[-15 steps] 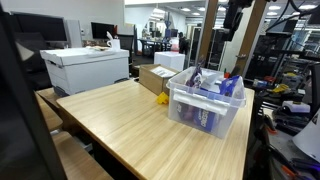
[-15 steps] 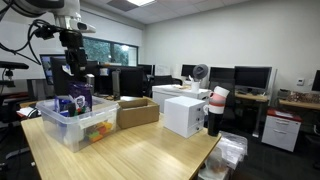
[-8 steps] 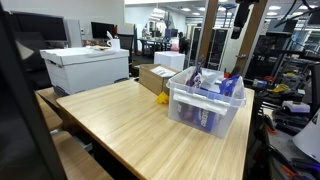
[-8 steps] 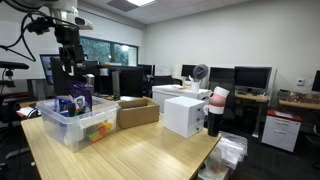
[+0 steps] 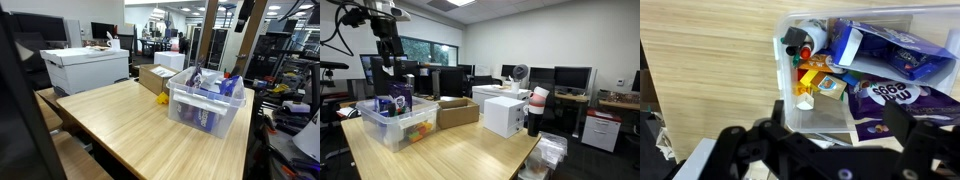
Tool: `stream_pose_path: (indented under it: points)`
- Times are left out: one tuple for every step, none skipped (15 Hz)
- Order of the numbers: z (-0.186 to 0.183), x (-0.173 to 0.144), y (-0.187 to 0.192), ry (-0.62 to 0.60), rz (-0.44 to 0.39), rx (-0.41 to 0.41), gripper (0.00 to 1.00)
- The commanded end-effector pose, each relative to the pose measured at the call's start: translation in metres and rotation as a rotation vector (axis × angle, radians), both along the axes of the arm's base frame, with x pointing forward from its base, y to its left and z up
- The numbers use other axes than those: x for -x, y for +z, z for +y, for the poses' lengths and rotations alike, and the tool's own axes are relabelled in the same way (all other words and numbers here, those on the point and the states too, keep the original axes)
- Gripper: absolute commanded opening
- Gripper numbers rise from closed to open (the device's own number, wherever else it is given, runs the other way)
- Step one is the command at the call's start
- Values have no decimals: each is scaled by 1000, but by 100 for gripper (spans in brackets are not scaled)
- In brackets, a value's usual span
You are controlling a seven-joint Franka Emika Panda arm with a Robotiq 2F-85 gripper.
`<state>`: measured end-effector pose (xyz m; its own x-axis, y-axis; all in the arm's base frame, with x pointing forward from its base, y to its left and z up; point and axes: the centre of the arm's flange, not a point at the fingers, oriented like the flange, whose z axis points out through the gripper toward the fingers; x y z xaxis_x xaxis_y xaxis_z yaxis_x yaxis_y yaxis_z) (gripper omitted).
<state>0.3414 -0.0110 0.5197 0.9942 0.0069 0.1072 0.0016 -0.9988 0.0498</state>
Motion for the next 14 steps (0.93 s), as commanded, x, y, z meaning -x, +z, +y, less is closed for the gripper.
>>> stream_pose_path:
  points:
    - [-9, 15, 6, 20, -41, -11, 100]
    - [-10, 15, 8, 15, -51, -14, 100]
    - [-10, 15, 10, 13, -62, -20, 100]
    - [-10, 15, 13, 17, -85, -24, 100]
    - [-8, 13, 16, 48, -89, 1, 100]
    - [-7, 11, 18, 58, -76, 10, 100]
    - [-6, 9, 19, 60, -77, 20, 100]
    - [-3, 2, 21, 47, -74, 9, 100]
    - [-3, -2, 22, 39, -77, 12, 100]
    - [-1, -8, 26, 21, -80, 7, 100]
    - [0, -9, 26, 17, -82, 6, 100]
    - [1, -12, 26, 0, -85, -1, 100]
    - [-2, 2, 24, 23, -81, -1, 100]
    - [-2, 1, 24, 21, -81, -1, 100]
